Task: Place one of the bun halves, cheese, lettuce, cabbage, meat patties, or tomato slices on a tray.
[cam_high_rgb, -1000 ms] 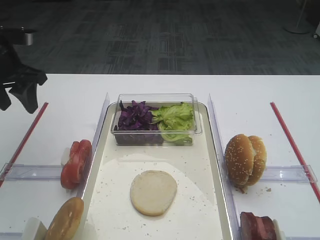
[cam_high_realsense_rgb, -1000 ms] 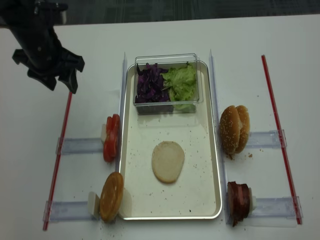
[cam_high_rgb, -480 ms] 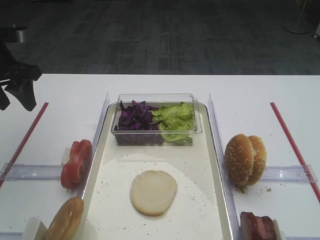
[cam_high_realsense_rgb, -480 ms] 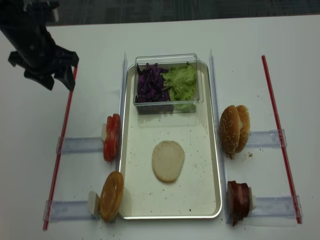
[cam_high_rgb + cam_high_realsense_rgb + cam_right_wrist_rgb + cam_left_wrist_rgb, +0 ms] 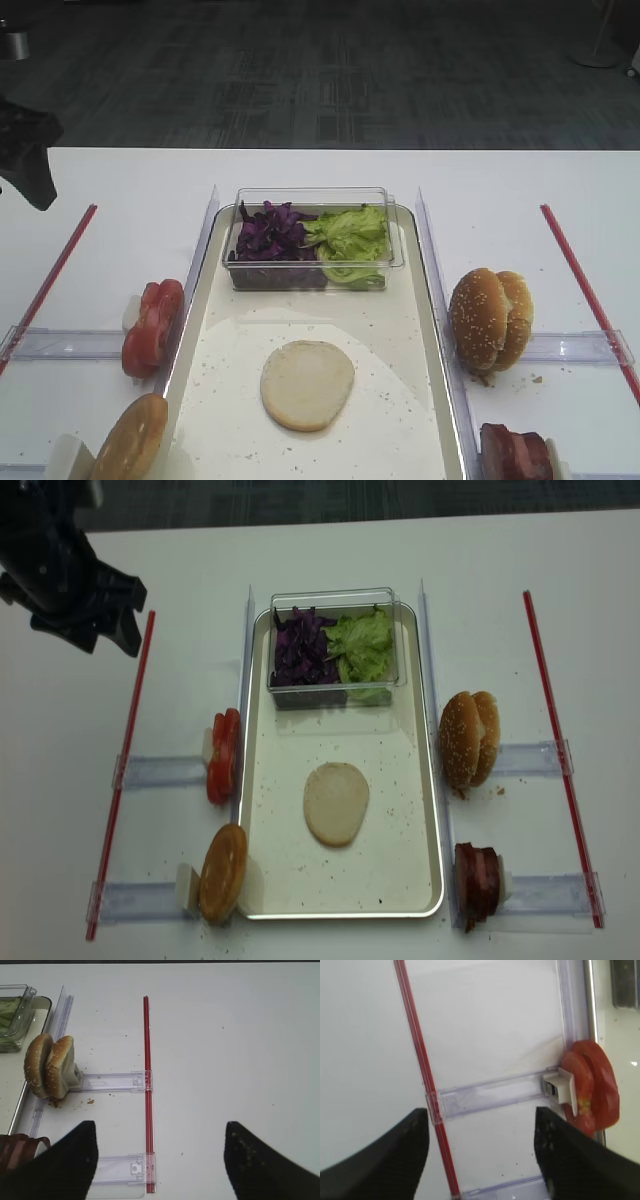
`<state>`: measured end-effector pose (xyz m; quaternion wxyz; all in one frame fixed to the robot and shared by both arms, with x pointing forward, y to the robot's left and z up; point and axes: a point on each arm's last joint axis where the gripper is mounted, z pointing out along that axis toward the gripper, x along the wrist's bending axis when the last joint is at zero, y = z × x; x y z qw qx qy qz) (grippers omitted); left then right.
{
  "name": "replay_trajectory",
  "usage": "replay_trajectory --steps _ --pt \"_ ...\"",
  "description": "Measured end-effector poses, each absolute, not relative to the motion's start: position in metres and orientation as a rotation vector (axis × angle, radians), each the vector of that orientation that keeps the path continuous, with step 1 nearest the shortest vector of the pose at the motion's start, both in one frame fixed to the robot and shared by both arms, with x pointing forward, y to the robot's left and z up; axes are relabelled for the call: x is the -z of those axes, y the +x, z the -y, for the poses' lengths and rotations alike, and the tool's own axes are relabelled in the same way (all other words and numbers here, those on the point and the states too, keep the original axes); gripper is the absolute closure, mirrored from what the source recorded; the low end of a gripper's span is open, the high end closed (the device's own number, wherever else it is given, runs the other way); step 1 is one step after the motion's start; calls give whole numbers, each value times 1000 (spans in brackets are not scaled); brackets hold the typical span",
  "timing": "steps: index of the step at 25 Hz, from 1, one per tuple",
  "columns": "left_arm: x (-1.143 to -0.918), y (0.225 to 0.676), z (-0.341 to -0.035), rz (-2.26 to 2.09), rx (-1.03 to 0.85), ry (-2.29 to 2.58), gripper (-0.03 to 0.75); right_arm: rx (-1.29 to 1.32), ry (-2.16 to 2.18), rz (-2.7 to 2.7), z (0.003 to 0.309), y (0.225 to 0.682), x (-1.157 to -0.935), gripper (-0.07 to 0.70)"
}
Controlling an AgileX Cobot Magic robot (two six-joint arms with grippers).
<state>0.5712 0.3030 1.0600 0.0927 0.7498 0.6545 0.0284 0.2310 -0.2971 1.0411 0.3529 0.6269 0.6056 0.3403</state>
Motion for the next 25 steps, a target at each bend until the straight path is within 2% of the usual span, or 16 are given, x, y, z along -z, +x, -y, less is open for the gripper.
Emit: replay_trajectory --steps 8,25 --pt "-1068 518 -302 -1940 -87 2232 295 -880 1622 -1566 297 231 -1041 80" --pt "-1105 387 -299 -1830 -381 2130 295 -880 1622 -1566 297 231 -1041 80"
